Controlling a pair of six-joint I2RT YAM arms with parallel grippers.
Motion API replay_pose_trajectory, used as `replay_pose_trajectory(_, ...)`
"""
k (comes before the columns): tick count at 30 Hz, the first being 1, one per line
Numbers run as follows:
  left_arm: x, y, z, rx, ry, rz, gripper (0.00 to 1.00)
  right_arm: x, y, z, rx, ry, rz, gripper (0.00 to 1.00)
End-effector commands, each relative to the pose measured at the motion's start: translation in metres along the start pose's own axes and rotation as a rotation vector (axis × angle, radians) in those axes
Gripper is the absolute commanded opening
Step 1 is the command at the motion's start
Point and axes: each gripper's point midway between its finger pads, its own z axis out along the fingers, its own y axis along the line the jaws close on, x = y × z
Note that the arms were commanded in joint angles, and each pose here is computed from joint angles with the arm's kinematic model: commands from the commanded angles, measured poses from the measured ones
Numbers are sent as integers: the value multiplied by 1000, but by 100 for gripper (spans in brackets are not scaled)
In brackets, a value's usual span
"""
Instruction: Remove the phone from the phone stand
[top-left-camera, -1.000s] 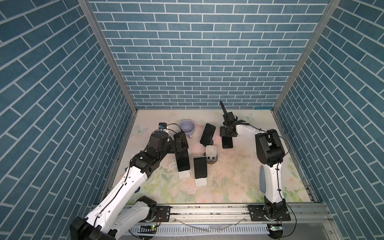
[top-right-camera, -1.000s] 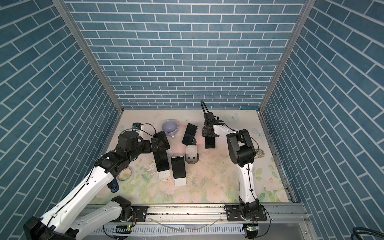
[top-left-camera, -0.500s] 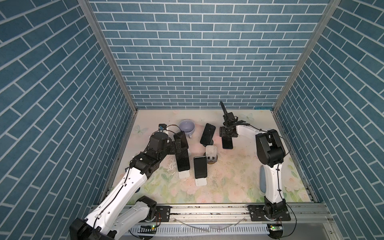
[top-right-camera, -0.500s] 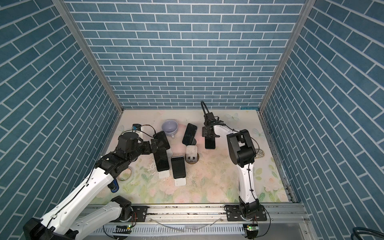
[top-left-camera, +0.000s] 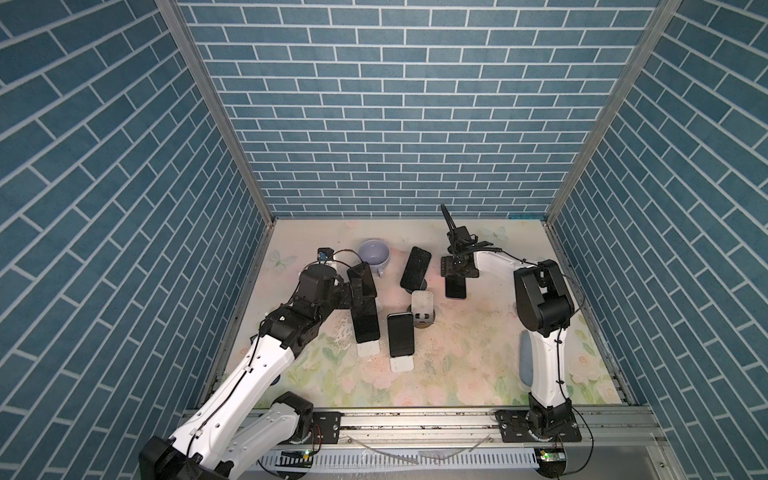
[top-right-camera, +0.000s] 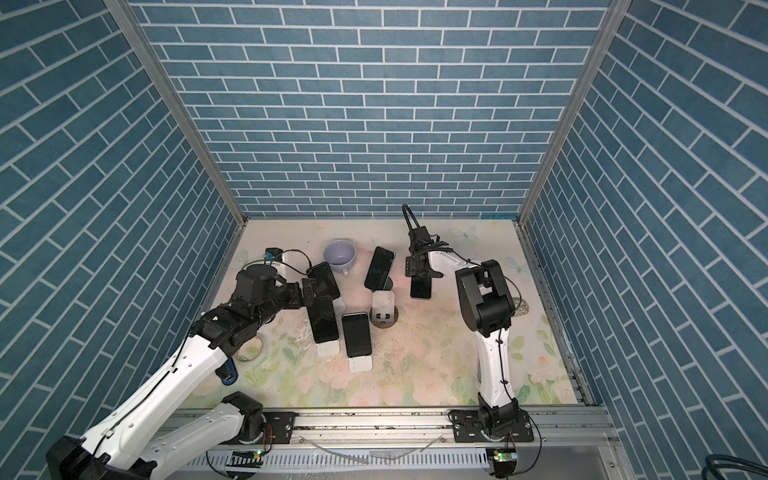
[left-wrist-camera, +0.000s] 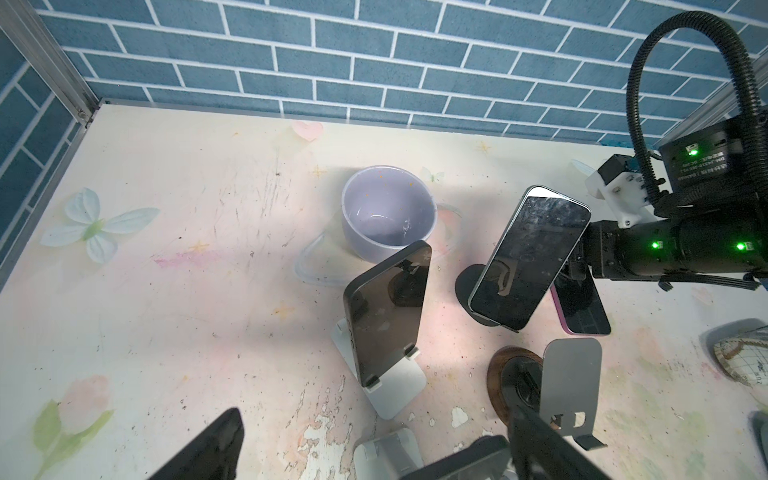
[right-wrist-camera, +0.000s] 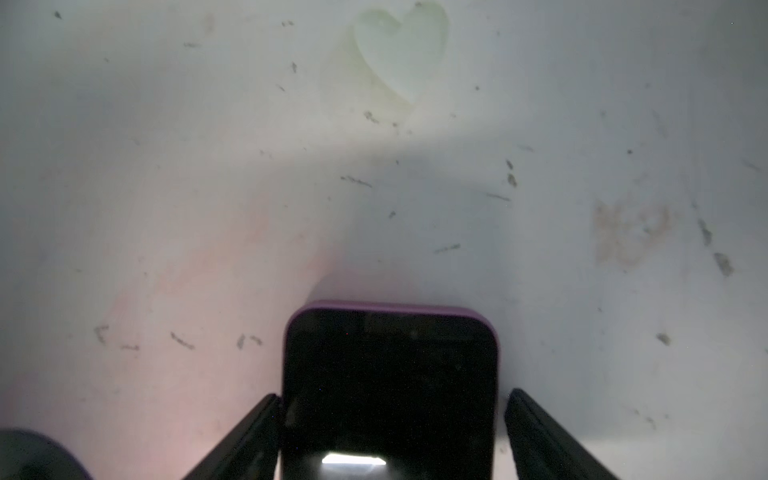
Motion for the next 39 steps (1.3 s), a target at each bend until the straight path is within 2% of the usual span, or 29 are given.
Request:
replay_pose_trajectory(1,-1,-3,-5,20,-14,-1,100,-9,-12,-43,42,-43,46,87)
replay_pose_trajectory(6,-2,-4,-6,24,-21,-9,100,-10,4,-81,-15,-86,51,93)
replay_pose_trajectory(16,0,-5,-3,32,-12,1,100,25,68,-129,-155,-84,-26,93)
replay_pose_trajectory(27,4,-3,0,19,6,7,100,64,103,-132,-221,-12,-34,94)
replay_pose_trajectory(39,6,-3,1,20,11,5,100,89,125,-132,-250,38,-70,95)
